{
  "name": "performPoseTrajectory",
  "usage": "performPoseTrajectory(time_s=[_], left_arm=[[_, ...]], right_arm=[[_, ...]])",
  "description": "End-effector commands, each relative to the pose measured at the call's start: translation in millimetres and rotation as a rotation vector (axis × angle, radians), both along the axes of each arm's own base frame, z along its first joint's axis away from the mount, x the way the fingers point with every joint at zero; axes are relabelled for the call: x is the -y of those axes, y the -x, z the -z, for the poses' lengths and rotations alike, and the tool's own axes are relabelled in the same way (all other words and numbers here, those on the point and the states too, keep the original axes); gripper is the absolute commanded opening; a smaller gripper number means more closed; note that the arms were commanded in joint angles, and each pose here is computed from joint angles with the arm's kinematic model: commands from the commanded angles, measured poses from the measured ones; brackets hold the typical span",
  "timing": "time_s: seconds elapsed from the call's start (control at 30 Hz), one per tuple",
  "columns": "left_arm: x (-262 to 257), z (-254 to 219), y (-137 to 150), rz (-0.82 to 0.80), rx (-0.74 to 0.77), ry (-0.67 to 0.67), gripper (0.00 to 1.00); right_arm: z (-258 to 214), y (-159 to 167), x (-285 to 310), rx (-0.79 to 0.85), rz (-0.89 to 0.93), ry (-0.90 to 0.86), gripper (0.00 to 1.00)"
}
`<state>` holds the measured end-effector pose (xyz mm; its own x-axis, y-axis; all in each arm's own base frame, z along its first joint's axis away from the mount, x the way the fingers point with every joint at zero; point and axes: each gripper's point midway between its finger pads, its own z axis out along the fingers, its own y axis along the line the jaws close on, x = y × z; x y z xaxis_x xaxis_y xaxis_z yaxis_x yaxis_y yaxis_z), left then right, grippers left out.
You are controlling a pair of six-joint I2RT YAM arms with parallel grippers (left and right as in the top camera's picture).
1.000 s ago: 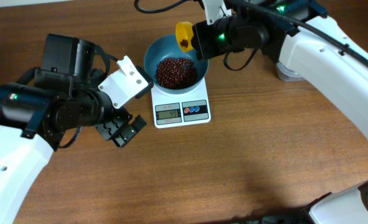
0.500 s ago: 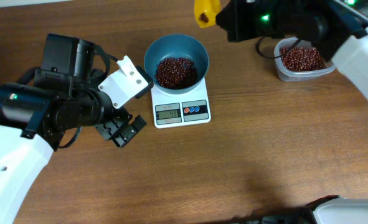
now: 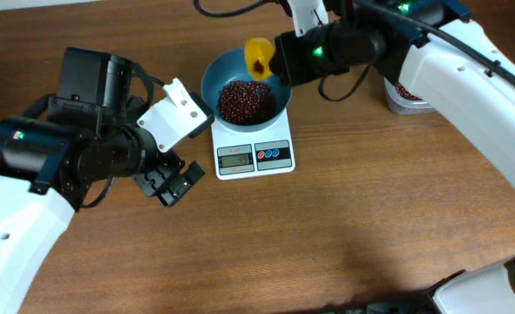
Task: Scoop item into bowl and weigh 50g on scale
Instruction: 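Tilt the scoop to pour a few beans into the bowl, then move the scoop back toward the bean tub with the right gripper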
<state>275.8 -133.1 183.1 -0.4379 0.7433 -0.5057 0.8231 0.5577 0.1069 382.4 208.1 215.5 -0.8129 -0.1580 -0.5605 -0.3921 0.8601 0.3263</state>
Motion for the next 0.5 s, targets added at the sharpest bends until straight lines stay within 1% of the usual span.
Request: performPoseTrajectory(time_s=[0.0, 0.03, 0.07, 0.1, 0.17, 0.2, 0.23, 0.27, 0.3, 0.37, 0.43, 0.47], left_arm=[[1.5, -5.0, -1.3, 0.013, 0.019, 0.001, 0.99], [1.5, -5.0, -1.3, 0.014, 0.019, 0.001, 0.99], [1.5, -5.0, -1.3, 0.014, 0.019, 0.001, 0.99], [1.5, -5.0, -1.3, 0.013, 0.019, 0.001, 0.99], [1.5, -5.0, -1.3, 0.013, 0.019, 0.001, 0.99], [1.5, -5.0, -1.3, 0.013, 0.019, 0.001, 0.99], [1.5, -5.0, -1.3, 0.014, 0.019, 0.001, 0.99], [1.5, -5.0, -1.3, 0.013, 0.019, 0.001, 0.99], [1.5, -5.0, -1.3, 0.013, 0.019, 0.001, 0.99], [1.5, -5.0, -1.3, 0.014, 0.019, 0.001, 0.99], [1.5, -5.0, -1.3, 0.013, 0.019, 0.001, 0.99], [1.5, -5.0, -1.3, 0.014, 0.019, 0.001, 0.99]], right_arm=[[-41.0, -10.3, -11.1, 0.115, -0.016, -0.068, 0.04], [-36.0, -11.5, -4.3, 0.113, 0.014, -0.026, 0.04], [-19.0, -8.9, 5.3, 0.075, 0.044, 0.041, 0.04], [-10.9, -3.1, 3.9, 0.039, 0.032, 0.051, 0.04], [-25.9, -4.5, -5.5, 0.070, 0.004, -0.002, 0.04], [-23.0, -4.1, -2.1, 0.064, 0.015, 0.016, 0.04], [-5.5, -0.7, 5.5, 0.018, 0.034, 0.066, 0.04], [-7.6, -0.6, -0.2, 0.016, 0.016, 0.039, 0.04], [-21.8, -5.1, -7.1, 0.055, 0.004, 0.001, 0.04], [-3.3, -5.5, 14.7, 0.031, 0.076, 0.126, 0.04], [-29.2, -8.2, -3.3, 0.084, 0.028, 0.033, 0.04], [-28.6, -7.9, -3.0, 0.094, 0.037, 0.059, 0.04]])
